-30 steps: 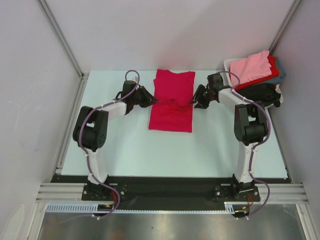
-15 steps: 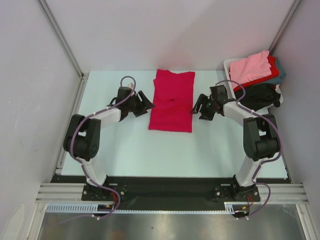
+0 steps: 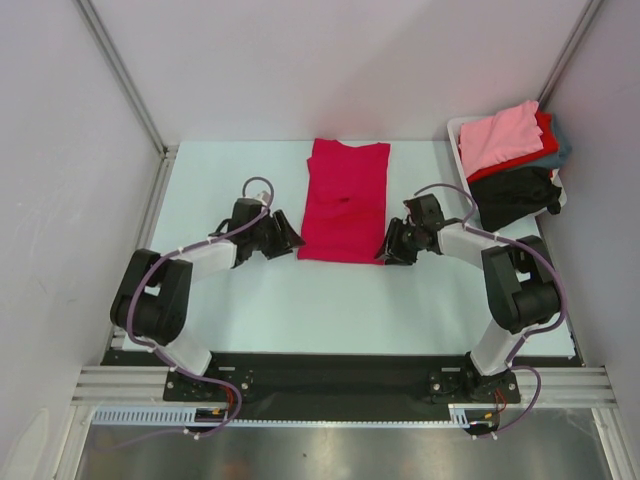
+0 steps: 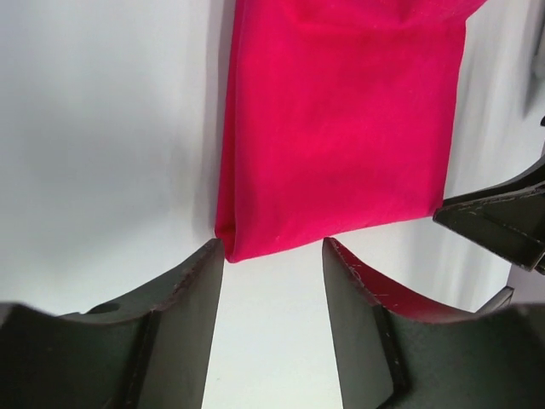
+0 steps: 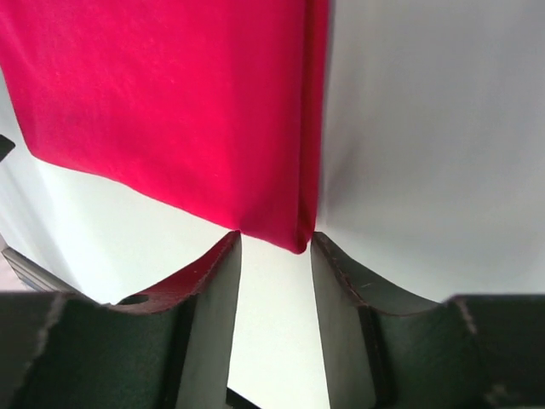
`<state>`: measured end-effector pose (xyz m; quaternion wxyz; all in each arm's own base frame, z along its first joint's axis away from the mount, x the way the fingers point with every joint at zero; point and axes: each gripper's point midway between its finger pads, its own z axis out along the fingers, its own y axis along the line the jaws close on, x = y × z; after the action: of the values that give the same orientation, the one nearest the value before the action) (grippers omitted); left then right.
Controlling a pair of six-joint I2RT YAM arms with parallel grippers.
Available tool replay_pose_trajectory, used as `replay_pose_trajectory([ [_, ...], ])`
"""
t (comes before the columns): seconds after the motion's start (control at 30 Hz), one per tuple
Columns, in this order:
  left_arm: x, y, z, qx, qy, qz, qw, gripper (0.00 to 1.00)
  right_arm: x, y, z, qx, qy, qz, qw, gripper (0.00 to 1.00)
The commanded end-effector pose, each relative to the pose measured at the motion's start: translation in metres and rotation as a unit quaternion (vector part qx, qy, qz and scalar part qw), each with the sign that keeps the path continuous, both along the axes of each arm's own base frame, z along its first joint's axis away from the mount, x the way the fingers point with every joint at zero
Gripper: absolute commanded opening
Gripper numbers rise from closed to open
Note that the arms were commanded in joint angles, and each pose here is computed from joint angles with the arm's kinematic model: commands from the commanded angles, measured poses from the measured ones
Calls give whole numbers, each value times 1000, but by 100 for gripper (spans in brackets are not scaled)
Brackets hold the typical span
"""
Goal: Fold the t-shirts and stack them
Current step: Fold the tshirt
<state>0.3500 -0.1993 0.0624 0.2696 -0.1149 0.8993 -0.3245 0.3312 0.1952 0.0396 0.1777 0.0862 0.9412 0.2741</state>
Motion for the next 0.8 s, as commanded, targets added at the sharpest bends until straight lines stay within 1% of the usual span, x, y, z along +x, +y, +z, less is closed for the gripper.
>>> replay_pose_trajectory([
  [0.0,2,-6,2,6,-25,-18,1000,55,8,5,11,13,-28,1,1000,42],
  [0.07,3,-9,-3,8,-21,-21,1000,54,7,5,7,11,-22,2,1000,36],
  [0.13,3,-11,-9,11,-14,-24,1000,54,8,5,6,11,-23,2,1000,35],
  [0.2,4,-13,-13,13,-10,-26,1000,54,6,6,4,15,-19,3,1000,27],
  [0.23,3,-14,-17,14,-6,-29,999,48,4,6,2,16,-17,4,1000,18],
  [0.3,1,-15,-20,17,-2,-31,999,40,1,6,-1,16,-12,4,1000,12],
  [0.33,1,-14,-22,21,-1,-31,999,32,-1,7,-1,19,-12,6,1000,9],
  [0.37,-2,-13,-25,26,5,-31,999,28,-4,5,-4,18,-7,4,1000,3],
  [0.4,-3,-10,-27,34,4,-27,999,22,-6,5,-4,20,-6,6,1000,0],
  [0.5,-8,-7,-34,44,11,-26,999,14,-15,3,-10,17,1,6,1000,0],
  [0.53,-10,-7,-36,45,13,-28,999,8,-17,1,-11,15,1,7,1000,0],
  [0.6,-15,-5,-40,45,18,-28,998,1,-24,-2,-17,11,9,8,1000,0],
  [0.77,-35,1,-47,57,23,-30,998,0,-35,-8,-18,7,10,6,1000,0],
])
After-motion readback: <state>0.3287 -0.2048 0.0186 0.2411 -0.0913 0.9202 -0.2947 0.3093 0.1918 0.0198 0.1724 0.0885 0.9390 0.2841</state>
